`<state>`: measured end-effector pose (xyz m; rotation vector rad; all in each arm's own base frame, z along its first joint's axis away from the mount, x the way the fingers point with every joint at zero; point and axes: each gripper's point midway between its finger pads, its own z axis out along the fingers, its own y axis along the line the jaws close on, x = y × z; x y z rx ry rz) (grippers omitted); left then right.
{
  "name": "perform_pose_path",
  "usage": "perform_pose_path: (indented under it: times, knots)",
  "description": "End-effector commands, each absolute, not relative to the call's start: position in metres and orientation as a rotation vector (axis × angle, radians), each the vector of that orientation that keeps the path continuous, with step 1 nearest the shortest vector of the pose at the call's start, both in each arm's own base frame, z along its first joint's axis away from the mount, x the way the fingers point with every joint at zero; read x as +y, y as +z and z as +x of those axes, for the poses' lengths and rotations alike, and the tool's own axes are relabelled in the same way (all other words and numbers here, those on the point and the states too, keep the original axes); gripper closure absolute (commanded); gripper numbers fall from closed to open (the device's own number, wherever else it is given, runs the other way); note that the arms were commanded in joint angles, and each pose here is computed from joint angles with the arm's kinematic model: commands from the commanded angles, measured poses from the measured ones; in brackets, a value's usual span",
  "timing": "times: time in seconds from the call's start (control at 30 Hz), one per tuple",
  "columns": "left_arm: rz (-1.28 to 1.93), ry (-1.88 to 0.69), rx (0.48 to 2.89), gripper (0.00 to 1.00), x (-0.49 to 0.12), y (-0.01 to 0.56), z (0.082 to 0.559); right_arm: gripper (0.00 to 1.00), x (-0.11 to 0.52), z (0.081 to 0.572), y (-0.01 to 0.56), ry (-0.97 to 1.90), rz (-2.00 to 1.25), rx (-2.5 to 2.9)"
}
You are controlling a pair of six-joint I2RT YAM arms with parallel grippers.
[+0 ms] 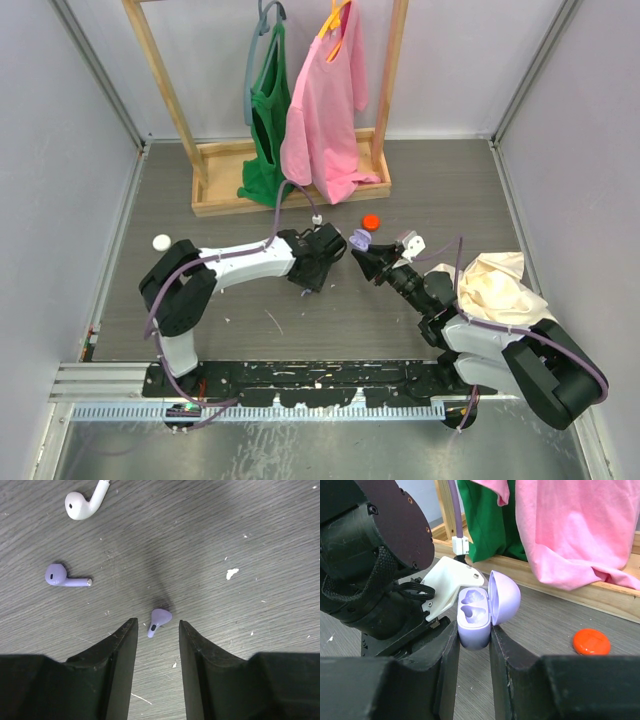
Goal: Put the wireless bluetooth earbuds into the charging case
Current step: Pick up the earbud from the center of the board.
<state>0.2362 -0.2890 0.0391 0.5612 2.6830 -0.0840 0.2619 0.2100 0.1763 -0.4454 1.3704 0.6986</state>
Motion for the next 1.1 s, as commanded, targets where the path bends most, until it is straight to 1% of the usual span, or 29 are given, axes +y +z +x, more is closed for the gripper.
perform_pose_path:
  times: [0.0, 0.7, 0.9, 1.07]
  knots:
    - [0.550, -0.072, 2.658, 0.62, -0.295, 0.049, 0.243, 0.99, 0.207, 0.262, 0.196, 0.681, -0.426, 1.297]
    - [0.556, -0.031, 2.695, 0.65, -0.294, 0.028, 0.242, 0.99, 0.208, 0.264, 0.194, 0.681, -0.431, 1.310]
    - [0.547, -0.009, 2.699, 0.69, -0.293, 0.025, 0.242, 0.99, 0.209, 0.264, 0.193, 0.683, -0.434, 1.312]
    - [0.538, 0.003, 2.695, 0.70, -0.291, 0.023, 0.243, 0.99, 0.210, 0.264, 0.194, 0.686, -0.439, 1.311]
